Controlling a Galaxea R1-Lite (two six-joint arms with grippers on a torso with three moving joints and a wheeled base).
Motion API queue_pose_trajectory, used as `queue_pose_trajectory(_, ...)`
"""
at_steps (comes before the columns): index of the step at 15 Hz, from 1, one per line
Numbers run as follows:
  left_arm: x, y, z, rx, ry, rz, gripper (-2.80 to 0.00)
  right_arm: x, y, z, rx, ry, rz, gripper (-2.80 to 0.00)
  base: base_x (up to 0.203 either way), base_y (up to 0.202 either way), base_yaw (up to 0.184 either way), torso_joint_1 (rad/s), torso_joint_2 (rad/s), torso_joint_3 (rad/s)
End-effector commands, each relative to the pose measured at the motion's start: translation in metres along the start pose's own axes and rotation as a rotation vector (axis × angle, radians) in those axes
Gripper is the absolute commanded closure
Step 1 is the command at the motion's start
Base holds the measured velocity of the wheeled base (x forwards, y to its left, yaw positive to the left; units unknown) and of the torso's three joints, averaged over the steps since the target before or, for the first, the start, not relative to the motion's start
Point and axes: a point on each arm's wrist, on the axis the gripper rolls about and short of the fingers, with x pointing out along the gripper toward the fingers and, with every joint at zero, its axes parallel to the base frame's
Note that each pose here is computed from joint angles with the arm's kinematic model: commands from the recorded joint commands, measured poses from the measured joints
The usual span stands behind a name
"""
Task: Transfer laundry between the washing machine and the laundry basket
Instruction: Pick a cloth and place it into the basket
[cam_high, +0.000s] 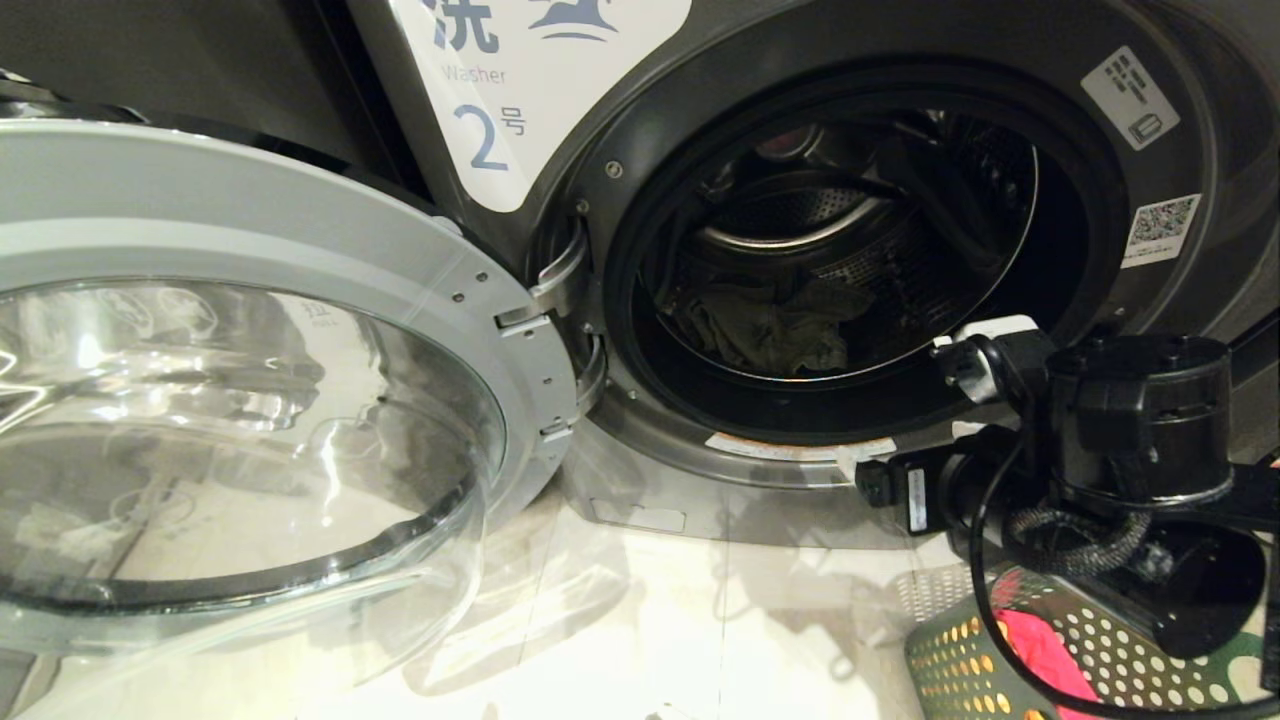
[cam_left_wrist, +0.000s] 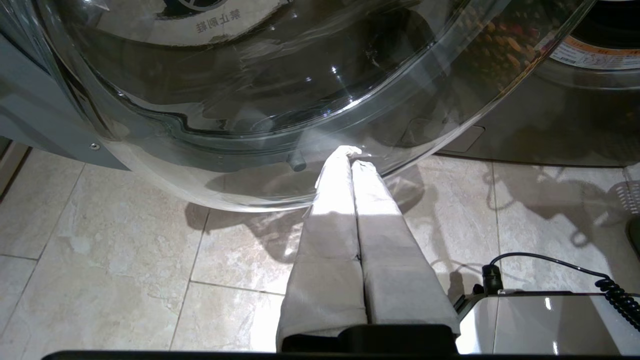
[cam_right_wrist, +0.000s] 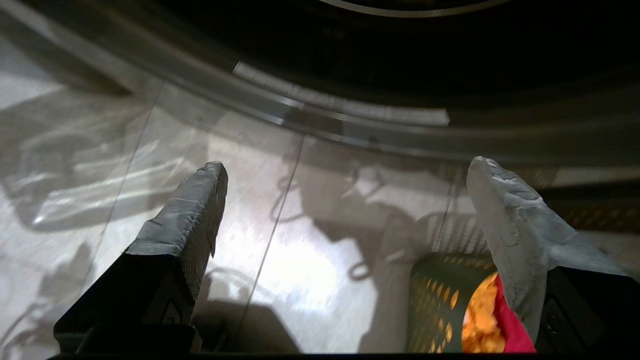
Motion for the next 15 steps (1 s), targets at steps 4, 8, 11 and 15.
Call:
queue_pose_trajectory(4,0.0,0.0,0.0,0.0,0.0,0.0,0.0,0.025,0.006,-0.001,-0.049,-0.036,0.062,-2.8,0.0,0.0,0.0,0.0,0.0,0.0)
queue_pose_trajectory(8,0.0,0.0,0.0,0.0,0.0,0.0,0.0,0.031,0.016,-0.01,-0.08,-0.006,0.085,-2.8,0.0,0.0,0.0,0.0,0.0,0.0)
queue_pose_trajectory(11,0.0,0.0,0.0,0.0,-0.001,0.0,0.0,0.032,0.021,-0.013,-0.183,-0.001,0.095,-2.8,0.0,0.0,0.0,0.0,0.0,0.0)
queue_pose_trajectory(15,0.0,0.0,0.0,0.003,-0.001,0.0,0.0,0.04,0.026,-0.017,-0.205,0.011,0.094,-2.8,0.0,0.0,0.0,0.0,0.0,0.0)
